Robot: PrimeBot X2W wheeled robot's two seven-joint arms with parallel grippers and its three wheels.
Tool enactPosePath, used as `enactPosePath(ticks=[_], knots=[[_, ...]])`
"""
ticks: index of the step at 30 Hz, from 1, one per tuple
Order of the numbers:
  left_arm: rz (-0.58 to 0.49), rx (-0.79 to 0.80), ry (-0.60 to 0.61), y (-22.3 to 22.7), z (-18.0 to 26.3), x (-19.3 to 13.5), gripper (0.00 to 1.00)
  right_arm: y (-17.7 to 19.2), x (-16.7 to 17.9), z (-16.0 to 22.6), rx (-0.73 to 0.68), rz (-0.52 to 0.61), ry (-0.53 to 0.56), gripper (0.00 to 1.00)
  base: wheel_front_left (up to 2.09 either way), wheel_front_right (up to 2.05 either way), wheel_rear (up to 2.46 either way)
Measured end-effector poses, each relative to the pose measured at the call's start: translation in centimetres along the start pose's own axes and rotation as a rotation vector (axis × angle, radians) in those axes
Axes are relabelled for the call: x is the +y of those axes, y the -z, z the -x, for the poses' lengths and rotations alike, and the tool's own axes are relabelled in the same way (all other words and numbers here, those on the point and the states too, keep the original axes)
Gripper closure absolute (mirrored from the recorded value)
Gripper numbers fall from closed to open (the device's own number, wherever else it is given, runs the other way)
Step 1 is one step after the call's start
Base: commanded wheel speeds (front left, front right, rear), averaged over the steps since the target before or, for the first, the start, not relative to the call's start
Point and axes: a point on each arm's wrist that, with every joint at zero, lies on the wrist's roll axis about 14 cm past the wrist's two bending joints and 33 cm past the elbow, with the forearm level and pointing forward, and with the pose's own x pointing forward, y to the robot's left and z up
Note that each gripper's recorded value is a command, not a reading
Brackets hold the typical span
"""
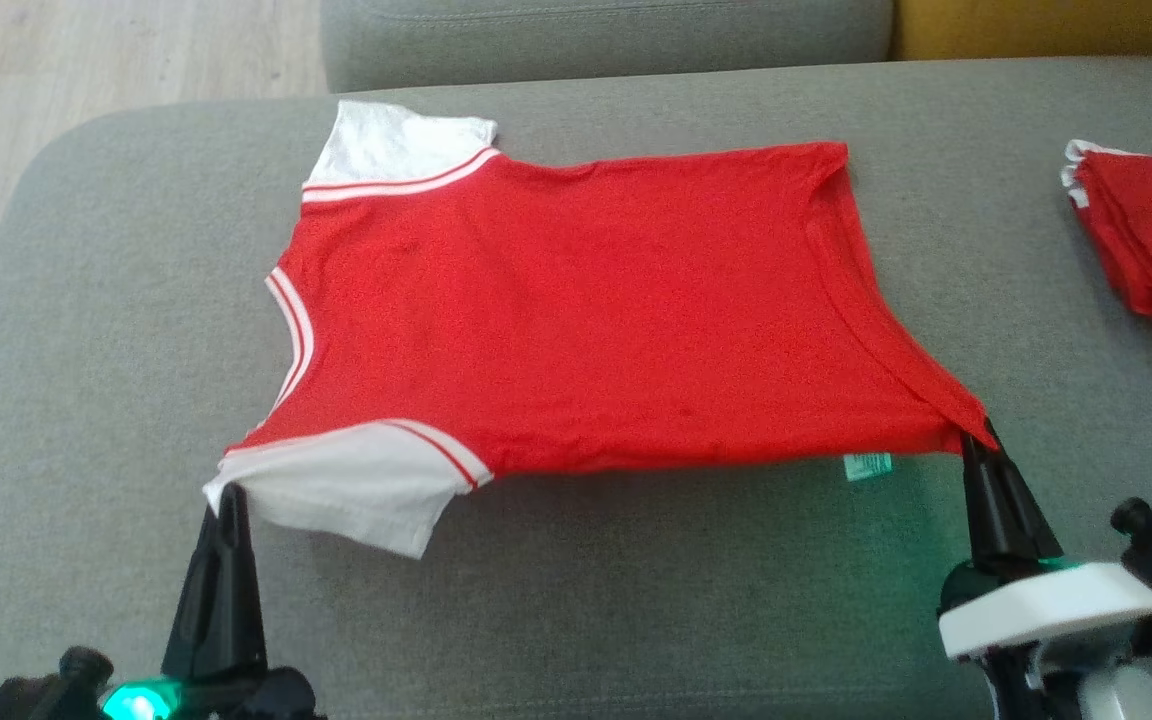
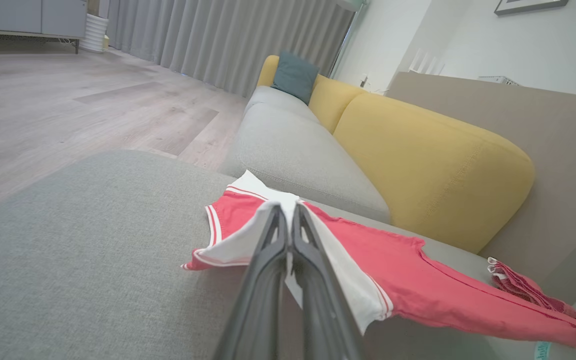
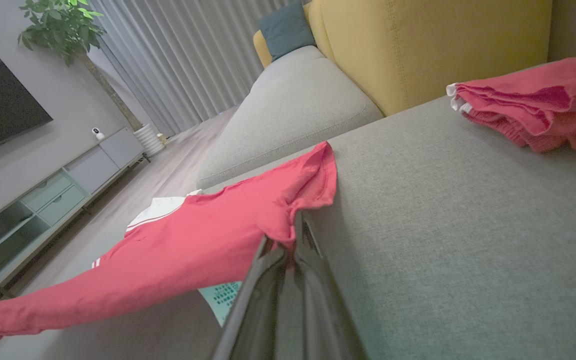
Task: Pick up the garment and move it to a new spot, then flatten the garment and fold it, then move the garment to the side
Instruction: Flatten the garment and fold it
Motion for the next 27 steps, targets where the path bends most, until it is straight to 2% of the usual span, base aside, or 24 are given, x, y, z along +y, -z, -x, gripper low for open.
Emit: enactPosePath(ticks=[5,14,21,27], knots=[[-0.004,0.034,0.01,0.3,0.5,-0.4,1.0,0.2,-0.2,1.3,0.038,-0.01,0.021,1.0,0.0,0.0,0.0],[0.034,0.163,-0.028,4.3,0.4,0.7,1.0,3.9,-1.1,1.1,0.153,-0.049,0.06,1.0,0.0,0.0,0.0],[0.063,0.14,-0.023,5.0,-3.0,0.9,1.0,4.9,-1.2,-1.2,0.159,-0.085,0.061,1.0,0.0,0.0,0.0],[0.061,0.125,-0.027,5.7,-6.7,1.6,1.0,4.0,-0.8,-4.4,0.11,-0.084,0.039,1.0,0.0,0.0,0.0]])
